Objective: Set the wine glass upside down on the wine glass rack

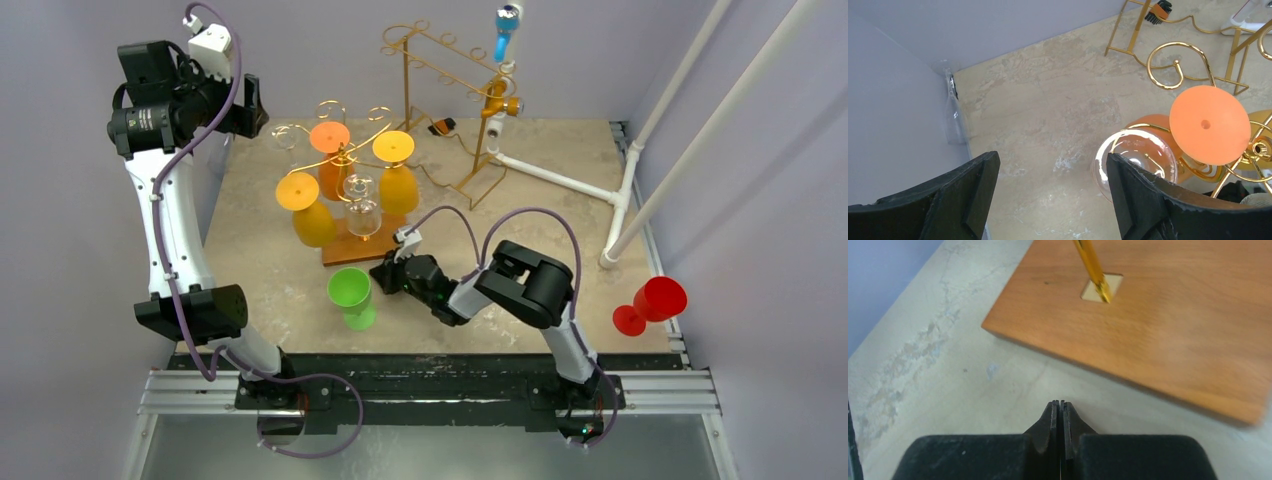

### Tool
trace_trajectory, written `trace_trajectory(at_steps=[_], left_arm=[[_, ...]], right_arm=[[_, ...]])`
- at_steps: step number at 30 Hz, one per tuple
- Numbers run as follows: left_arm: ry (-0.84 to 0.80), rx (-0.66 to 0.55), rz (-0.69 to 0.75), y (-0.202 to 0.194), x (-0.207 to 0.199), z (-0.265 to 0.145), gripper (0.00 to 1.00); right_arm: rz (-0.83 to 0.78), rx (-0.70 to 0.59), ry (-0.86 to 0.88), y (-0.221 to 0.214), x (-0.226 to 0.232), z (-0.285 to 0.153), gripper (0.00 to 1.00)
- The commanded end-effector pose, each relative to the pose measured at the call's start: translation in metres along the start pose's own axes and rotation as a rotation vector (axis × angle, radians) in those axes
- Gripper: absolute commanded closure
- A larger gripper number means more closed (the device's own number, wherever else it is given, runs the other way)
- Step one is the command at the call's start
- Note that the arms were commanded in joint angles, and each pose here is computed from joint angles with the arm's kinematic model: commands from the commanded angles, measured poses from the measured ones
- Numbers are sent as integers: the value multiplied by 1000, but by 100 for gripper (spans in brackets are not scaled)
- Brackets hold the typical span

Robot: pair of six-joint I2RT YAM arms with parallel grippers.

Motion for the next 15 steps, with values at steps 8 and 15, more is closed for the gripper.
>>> trace_trajectory(at_steps=[8, 15], left_arm=[[47, -57, 34, 16, 2, -14, 16], [96, -1, 48, 5, 8, -21, 10]], right_arm=[[96, 11, -141, 22, -74, -70, 100], [97, -42, -177, 40, -78, -78, 100]])
Point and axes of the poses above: each gripper's point midway between its finger pads, its own z axis out along the fingers, its own x axis along the line the jaws close on, y = z × x, the point moved 1 cm from there along -z, back along the fingers, and after that the axes turned 9 degrees about z, right-handed, at the moved point
